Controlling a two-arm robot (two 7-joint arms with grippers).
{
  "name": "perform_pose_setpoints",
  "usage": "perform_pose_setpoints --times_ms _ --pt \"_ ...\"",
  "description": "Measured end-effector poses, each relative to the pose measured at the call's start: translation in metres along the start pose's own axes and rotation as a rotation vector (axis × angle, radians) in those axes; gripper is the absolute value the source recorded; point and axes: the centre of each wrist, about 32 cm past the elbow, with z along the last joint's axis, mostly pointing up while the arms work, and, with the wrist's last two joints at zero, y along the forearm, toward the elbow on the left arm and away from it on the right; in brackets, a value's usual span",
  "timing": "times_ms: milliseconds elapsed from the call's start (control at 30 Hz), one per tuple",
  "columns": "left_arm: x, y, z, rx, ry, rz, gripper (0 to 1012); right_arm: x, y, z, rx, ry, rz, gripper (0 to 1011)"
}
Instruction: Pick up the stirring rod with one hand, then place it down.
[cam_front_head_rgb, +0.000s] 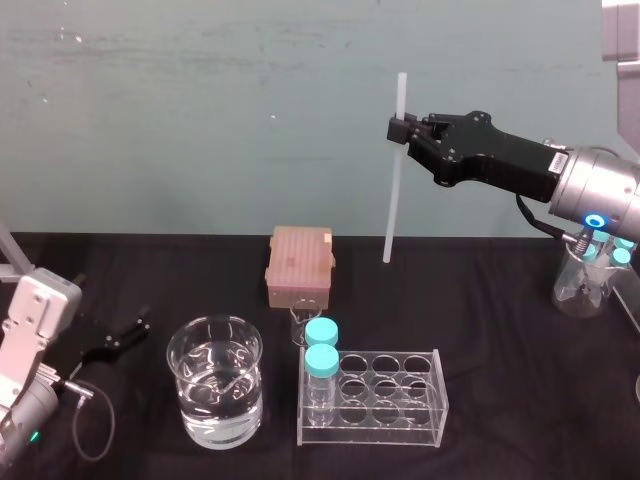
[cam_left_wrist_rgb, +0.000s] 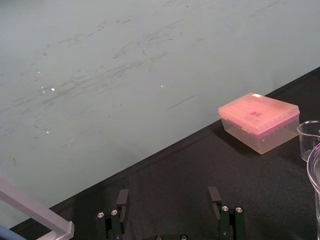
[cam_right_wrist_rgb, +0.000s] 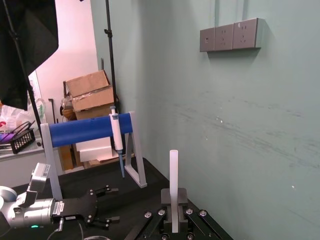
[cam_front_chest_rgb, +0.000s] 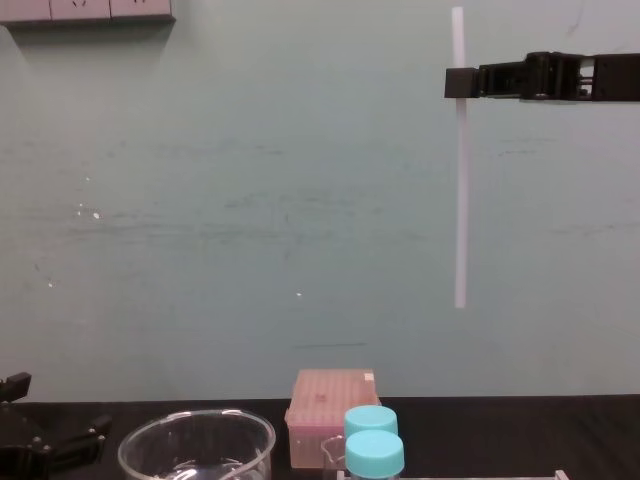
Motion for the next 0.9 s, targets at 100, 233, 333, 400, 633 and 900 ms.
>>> perform_pose_setpoints --times_ms 100,233,333,400,633,900 --pt "0.0000 0.0000 0.0000 0.000 0.000 0.000 1005 0.0000 0.0000 0.0000 0.000 0.000 0.000 67" --pt "0.0000 0.0000 0.0000 0.000 0.000 0.000 1005 0.0000 0.0000 0.0000 0.000 0.000 0.000 67" --pt "0.0000 0.0000 0.0000 0.000 0.000 0.000 1005 0.0000 0.0000 0.0000 0.000 0.000 0.000 67" --pt "0.0000 0.0000 0.0000 0.000 0.000 0.000 1005 0.0000 0.0000 0.0000 0.000 0.000 0.000 67" --pt "0.0000 0.0000 0.0000 0.000 0.000 0.000 1005 0.0000 0.0000 0.0000 0.000 0.000 0.000 67" --pt "0.0000 0.0000 0.0000 0.000 0.000 0.000 1005 0.0000 0.0000 0.0000 0.000 0.000 0.000 67"
